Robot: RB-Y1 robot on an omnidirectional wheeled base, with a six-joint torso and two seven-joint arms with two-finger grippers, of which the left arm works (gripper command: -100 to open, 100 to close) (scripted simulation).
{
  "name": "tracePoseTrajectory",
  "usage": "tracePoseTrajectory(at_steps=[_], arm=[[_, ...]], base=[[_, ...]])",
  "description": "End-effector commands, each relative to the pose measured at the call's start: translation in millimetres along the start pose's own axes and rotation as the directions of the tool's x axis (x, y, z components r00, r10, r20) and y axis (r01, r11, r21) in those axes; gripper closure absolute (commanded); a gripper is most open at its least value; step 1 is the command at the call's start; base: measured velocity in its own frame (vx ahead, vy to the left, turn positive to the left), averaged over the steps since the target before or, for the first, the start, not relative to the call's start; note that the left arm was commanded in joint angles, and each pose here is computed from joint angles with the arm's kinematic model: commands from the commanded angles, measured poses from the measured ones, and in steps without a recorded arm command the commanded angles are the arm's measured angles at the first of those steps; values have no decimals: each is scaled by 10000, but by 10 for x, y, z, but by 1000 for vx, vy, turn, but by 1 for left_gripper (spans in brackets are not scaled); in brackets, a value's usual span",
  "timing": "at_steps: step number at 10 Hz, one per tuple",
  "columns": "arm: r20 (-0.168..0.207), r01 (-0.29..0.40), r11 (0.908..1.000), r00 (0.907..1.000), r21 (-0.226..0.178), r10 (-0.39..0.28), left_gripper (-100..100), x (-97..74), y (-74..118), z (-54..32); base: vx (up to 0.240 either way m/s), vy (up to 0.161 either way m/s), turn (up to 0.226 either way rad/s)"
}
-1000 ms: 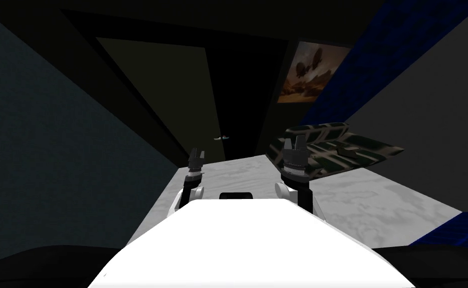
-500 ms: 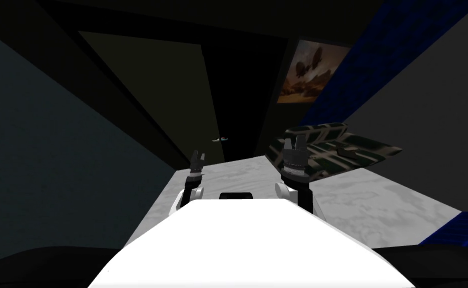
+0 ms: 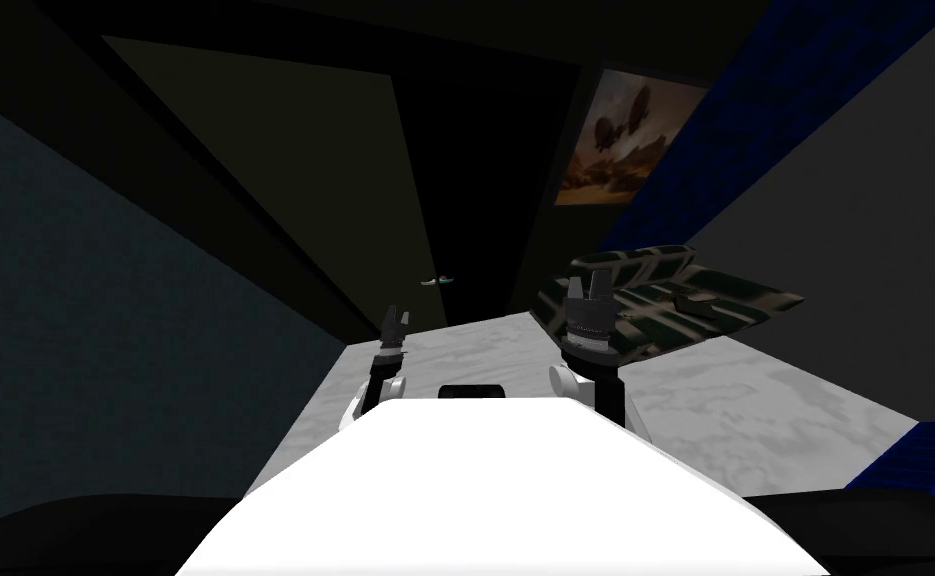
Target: Pull the door open
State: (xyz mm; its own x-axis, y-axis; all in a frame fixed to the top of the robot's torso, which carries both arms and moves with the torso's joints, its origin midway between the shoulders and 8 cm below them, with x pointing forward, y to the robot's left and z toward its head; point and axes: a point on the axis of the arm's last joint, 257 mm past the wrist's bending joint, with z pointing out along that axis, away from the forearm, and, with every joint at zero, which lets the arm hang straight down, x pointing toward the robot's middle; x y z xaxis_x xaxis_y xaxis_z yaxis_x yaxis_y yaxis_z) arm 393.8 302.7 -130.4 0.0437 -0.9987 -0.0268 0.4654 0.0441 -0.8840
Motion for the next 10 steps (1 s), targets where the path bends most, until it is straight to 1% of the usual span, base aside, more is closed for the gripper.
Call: tracePoseTrajectory(at_steps=[1,5,10], arm=[[52,-14,9998,10000,-201,15,-100,-39,113,-51],[223,-46,9971,9997,-759,63,-100,-191,413,-177],[478,-72,9896,9988,-1440,143,-100,-398,761,-359]], base=[[90,-11,-39],[101,-12,-33],[99,-12,-32]])
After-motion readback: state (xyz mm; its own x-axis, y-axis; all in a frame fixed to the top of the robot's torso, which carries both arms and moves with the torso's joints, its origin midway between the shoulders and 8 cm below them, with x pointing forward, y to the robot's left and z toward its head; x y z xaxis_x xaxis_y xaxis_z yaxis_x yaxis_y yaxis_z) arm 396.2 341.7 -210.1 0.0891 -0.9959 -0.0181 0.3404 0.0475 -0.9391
